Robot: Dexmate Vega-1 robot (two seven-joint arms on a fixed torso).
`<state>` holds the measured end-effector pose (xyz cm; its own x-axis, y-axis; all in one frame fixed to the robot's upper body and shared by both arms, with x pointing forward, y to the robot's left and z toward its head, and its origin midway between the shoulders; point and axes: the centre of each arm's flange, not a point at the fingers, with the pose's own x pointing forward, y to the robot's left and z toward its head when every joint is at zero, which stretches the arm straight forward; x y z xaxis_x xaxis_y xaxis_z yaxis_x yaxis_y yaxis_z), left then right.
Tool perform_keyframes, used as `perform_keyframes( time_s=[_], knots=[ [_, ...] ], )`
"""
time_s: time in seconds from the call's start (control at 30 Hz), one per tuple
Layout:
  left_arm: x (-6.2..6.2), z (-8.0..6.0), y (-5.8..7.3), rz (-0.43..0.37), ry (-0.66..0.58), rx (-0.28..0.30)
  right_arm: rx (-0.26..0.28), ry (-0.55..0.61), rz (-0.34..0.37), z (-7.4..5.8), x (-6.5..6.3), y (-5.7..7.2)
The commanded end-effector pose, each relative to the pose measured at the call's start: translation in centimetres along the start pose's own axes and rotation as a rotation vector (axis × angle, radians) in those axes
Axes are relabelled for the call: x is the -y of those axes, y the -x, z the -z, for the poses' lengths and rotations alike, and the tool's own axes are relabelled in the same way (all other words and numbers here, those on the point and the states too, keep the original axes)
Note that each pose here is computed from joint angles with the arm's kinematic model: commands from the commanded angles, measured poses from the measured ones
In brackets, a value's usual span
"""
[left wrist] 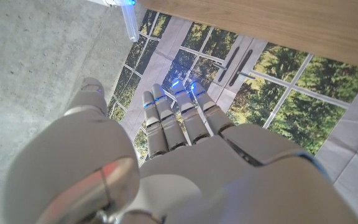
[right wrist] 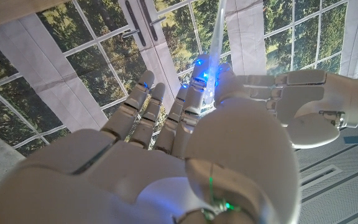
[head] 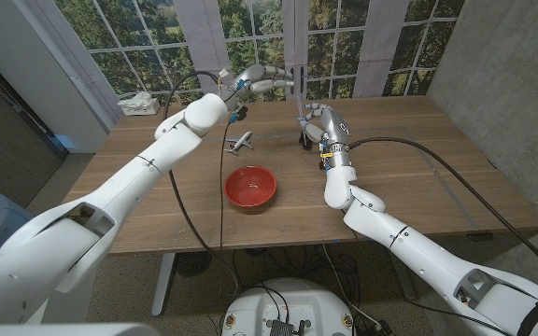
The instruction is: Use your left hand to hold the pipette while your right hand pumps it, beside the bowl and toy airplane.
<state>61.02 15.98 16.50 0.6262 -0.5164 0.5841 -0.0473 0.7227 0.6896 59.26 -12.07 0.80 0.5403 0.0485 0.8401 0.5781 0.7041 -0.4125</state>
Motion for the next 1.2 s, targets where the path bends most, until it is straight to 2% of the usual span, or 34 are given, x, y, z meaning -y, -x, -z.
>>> perform_keyframes(
  time_s=[0.03,0.53,0.87,1.2],
  knots=[
    [0.2,1.7,0.8,0.015,0.19,0.024,0.003,-0.014,0.034,0.1,0.2,-0.1],
    [1.6,3.2,0.9,0.02,0.318,0.024,0.045,-0.064,0.091,-0.4,0.1,-0.1],
    [2.8,3.6,-0.2,0.063,0.393,0.015,0.097,-0.051,0.104,-1.1,0.0,-0.1],
    [3.9,3.0,-1.5,0.09,0.424,0.018,0.125,-0.04,0.122,-1.5,0.0,-0.2]
  ],
)
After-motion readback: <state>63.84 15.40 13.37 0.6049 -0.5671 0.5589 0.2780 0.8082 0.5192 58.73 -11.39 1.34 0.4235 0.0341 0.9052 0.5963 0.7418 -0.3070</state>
